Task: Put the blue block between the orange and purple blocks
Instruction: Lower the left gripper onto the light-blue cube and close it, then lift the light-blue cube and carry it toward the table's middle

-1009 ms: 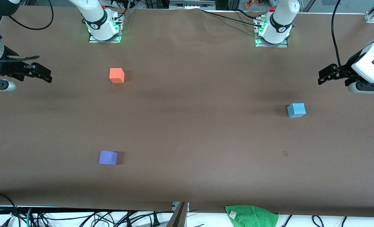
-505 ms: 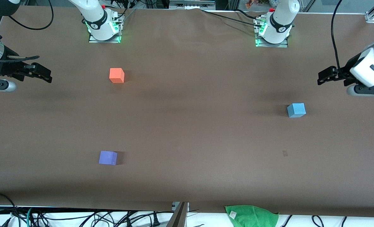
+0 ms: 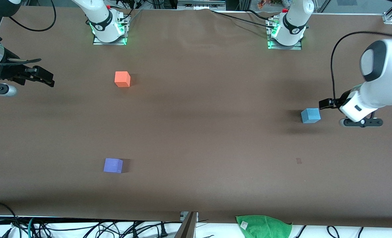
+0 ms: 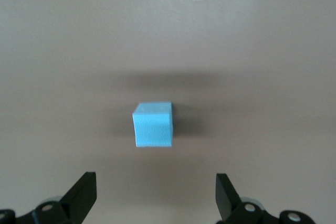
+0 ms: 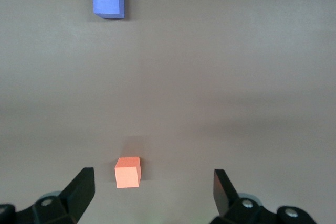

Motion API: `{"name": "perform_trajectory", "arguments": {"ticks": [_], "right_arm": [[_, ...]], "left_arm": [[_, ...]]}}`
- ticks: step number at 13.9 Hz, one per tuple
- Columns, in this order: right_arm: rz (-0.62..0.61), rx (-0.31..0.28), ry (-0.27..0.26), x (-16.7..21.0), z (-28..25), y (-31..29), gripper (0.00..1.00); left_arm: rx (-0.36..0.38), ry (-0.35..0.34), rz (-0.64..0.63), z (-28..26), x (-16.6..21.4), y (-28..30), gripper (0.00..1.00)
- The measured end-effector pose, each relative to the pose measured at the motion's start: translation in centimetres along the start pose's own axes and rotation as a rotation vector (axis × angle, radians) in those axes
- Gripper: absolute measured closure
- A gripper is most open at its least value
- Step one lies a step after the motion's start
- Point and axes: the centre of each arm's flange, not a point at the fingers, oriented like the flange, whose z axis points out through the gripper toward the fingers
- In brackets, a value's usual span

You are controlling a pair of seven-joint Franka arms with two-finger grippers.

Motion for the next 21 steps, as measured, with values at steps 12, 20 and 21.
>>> {"name": "perform_trajectory", "arguments": {"ticks": [12, 20, 21], "right_arm": [[0.001, 0.0, 0.0, 0.0, 0.0, 0.0, 0.0], [0.001, 0.0, 0.0, 0.0, 0.0, 0.0, 0.0], [0.001, 0.0, 0.0, 0.0, 0.0, 0.0, 0.0]], "left_arm": [[-0.02, 0.121, 0.07, 17.9, -2.2, -1.2, 0.0], [-0.026, 0.078, 0.074, 20.3, -2.4, -1.2, 0.29], [-0.026, 0.078, 0.076, 20.2, -2.4, -1.2, 0.39]]}}
